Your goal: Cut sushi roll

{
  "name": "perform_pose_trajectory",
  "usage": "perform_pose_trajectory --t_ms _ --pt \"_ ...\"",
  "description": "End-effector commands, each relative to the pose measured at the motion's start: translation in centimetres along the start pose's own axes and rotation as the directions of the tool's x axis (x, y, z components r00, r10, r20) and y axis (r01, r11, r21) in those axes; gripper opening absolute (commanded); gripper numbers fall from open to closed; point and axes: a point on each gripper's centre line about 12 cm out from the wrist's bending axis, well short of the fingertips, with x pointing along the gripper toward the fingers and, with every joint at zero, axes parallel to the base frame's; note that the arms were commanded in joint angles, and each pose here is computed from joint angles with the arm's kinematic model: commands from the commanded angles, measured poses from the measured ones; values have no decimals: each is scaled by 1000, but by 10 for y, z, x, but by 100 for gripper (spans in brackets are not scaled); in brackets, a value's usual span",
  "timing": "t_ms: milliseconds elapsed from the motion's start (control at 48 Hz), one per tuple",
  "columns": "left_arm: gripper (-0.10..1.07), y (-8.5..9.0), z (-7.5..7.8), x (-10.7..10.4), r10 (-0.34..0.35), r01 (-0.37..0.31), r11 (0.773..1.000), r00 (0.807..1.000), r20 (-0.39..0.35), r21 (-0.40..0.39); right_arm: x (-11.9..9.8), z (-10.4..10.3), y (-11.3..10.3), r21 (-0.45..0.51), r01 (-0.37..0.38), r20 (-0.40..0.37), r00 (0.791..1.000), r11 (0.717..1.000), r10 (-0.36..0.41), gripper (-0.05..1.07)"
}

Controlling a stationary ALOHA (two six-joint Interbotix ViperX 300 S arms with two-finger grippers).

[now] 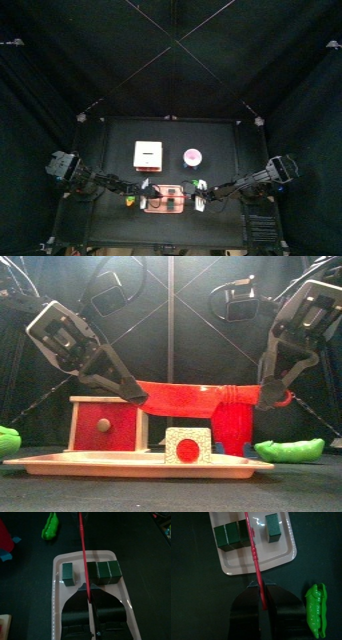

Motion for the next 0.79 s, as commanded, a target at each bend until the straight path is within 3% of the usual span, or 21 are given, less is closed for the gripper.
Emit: perform_pose_trajectory --t_ms 0,333,771 --pt "22 -15 -3 2 -33 33 999 999 -12 20 -5 0 8 -7 -22 12 1000 1000 22 34" --pt "22 -28 -11 15 -58 59 998 995 -76 8 7 -7 17 -32 -32 -17 999 999 32 34" --pt "22 -24 -1 3 -57 58 998 998 -39 7 -1 -1 16 -45 -31 9 999 998 32 34"
